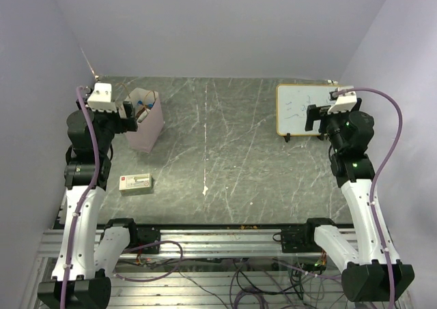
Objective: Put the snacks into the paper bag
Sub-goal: Reset both arms
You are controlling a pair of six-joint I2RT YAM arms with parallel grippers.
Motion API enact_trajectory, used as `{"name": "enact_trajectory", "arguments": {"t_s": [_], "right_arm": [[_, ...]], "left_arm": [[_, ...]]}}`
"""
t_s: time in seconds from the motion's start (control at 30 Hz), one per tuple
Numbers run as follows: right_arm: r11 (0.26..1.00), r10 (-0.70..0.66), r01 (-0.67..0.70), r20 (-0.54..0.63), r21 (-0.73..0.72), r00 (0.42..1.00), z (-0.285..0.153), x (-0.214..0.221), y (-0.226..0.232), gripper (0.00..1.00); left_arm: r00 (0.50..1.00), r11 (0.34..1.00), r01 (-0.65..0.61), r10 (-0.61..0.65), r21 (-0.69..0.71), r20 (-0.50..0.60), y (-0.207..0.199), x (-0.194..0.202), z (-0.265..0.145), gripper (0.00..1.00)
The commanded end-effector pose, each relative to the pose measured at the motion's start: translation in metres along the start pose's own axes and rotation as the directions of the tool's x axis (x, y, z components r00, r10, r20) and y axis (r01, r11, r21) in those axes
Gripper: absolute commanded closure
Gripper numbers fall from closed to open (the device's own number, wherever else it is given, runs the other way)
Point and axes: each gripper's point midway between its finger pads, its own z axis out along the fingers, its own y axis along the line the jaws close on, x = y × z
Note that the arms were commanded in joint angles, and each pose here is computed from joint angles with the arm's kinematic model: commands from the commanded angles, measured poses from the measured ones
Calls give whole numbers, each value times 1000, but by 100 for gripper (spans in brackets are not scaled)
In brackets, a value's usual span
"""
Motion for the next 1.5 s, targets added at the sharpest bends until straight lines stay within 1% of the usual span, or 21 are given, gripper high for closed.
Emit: {"name": "enact_trajectory", "arguments": {"t_s": [0.0, 0.23, 0.3, 0.67, 1.47], "right_arm": [[999, -33, 32, 20, 9, 999, -7, -5, -5, 0], [997, -57, 57, 2, -53, 998, -6, 1, 4, 0], [996, -68, 68, 1, -62, 998, -7, 1, 5, 0], [998, -60, 60, 7, 0, 998, -10, -3, -7, 0], [998, -59, 59, 2, -32, 998, -8, 0, 0, 0]], "left_arm": [[998, 999, -3, 6, -46, 65, 10, -17, -5, 2], [999, 999, -14, 16, -30, 50, 8, -12, -3, 2], [999, 999, -10, 12, -47, 49, 11, -13, -4, 2], [998, 996, -29, 33, -81, 52, 19, -18, -10, 2], [998, 996, -40, 44, -78, 48, 19, -16, -9, 2]]}}
